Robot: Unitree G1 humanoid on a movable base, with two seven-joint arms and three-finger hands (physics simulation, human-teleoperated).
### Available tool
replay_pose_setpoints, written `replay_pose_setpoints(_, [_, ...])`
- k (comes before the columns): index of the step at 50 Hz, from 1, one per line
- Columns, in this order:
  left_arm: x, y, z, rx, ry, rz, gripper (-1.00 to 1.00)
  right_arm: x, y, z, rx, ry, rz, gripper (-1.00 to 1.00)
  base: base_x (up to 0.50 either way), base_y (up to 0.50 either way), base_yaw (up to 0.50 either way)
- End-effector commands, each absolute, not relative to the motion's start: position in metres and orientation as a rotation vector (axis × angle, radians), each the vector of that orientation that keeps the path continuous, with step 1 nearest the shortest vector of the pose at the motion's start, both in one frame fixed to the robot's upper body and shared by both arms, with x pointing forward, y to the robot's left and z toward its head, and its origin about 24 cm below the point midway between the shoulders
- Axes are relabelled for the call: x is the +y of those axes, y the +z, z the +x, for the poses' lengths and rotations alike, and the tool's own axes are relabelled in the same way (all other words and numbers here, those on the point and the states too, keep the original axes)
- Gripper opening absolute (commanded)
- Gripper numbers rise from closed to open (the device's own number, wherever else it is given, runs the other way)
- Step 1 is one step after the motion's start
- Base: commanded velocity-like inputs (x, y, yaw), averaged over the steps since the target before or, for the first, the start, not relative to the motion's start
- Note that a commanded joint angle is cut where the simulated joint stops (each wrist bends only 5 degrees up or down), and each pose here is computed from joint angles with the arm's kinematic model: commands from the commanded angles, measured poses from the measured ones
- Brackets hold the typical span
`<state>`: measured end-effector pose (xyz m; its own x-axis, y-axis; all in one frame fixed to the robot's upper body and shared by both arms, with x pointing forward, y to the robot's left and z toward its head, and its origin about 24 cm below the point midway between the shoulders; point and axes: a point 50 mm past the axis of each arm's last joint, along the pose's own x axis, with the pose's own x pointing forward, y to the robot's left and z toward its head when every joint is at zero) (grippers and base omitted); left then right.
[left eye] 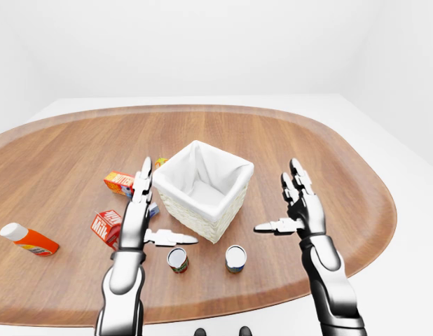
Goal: Pick up the tomato sauce, and put it in the basket.
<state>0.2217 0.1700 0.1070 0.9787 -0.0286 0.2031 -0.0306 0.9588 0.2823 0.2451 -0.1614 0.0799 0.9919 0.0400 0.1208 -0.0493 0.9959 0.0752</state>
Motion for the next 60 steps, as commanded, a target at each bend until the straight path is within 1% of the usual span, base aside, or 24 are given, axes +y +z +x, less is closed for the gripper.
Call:
replay_pose_setpoints(1, [0.172,0.101,0.216,-0.169,-0.002,0.341,1.0,-0.162,0.078,0.246,-0.117,0.045,0.078,1.0,0.0,0.0,0.0])
replay_pose_setpoints(18, [0.173,0.096,0.211,-0.132,-0.006,0.425,1.0,-0.161,0.078,0.246,-0.116,0.044,0.076,1.0,0.0,0.0,0.0])
replay_pose_setpoints(60, [0.177,0.081,0.208,-0.055,0.013,0.518,1.0,-0.161,0.076,0.246,-0.112,0.043,0.072,1.0,0.0,0.0,0.0])
